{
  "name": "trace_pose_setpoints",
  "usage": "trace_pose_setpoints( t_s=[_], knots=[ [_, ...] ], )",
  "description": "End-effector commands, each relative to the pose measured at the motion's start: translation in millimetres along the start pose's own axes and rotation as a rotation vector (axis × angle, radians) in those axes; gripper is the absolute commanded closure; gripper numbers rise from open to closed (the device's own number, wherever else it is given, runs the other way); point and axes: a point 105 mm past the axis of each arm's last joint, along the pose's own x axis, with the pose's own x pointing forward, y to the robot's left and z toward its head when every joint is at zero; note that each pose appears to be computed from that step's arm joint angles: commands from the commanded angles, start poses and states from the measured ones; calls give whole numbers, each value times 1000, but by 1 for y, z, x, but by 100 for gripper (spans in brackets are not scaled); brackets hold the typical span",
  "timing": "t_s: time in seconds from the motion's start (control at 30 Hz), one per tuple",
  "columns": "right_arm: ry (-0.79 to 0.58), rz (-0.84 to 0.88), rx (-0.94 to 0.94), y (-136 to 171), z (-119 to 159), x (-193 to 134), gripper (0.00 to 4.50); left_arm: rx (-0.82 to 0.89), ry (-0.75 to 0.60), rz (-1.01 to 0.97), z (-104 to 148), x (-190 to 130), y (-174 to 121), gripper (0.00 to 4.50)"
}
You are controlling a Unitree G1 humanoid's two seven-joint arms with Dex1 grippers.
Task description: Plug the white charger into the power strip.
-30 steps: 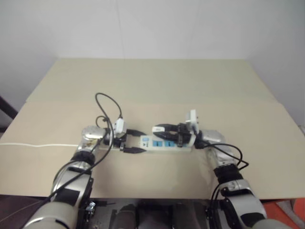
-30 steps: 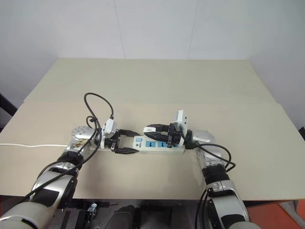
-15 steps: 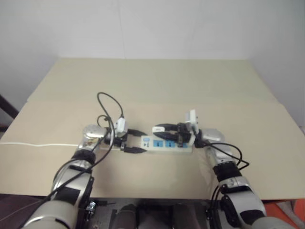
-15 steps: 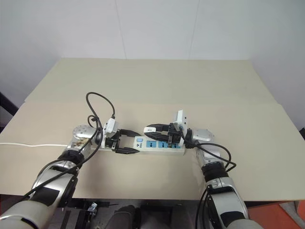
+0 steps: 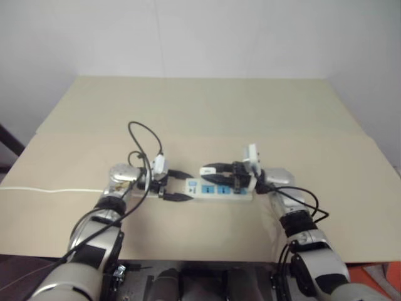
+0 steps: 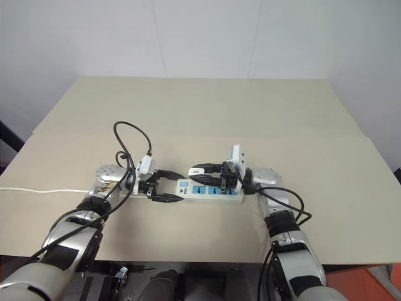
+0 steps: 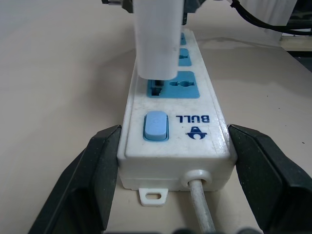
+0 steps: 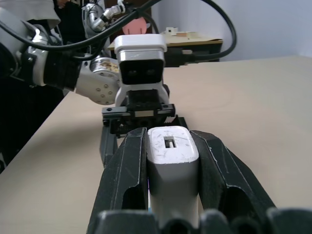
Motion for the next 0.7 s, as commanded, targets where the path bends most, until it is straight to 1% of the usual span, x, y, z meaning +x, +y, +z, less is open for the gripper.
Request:
trace_pose_setpoints(
  t_s=[0.03,0.3,0.53,0.7],
  knots=[
    [8,5,3,1,-2,2,338,-34,49,-80,-12,9,-12,130],
    [11,-39,6,-7,-2,2,338,-32,48,-84,-12,10,-12,130],
    [15,-32,8,-5,-3,2,338,-32,46,-86,-12,11,-13,130],
    [37,-26,43,0,-15,-3,338,-34,47,-87,-13,11,-13,130]
  ],
)
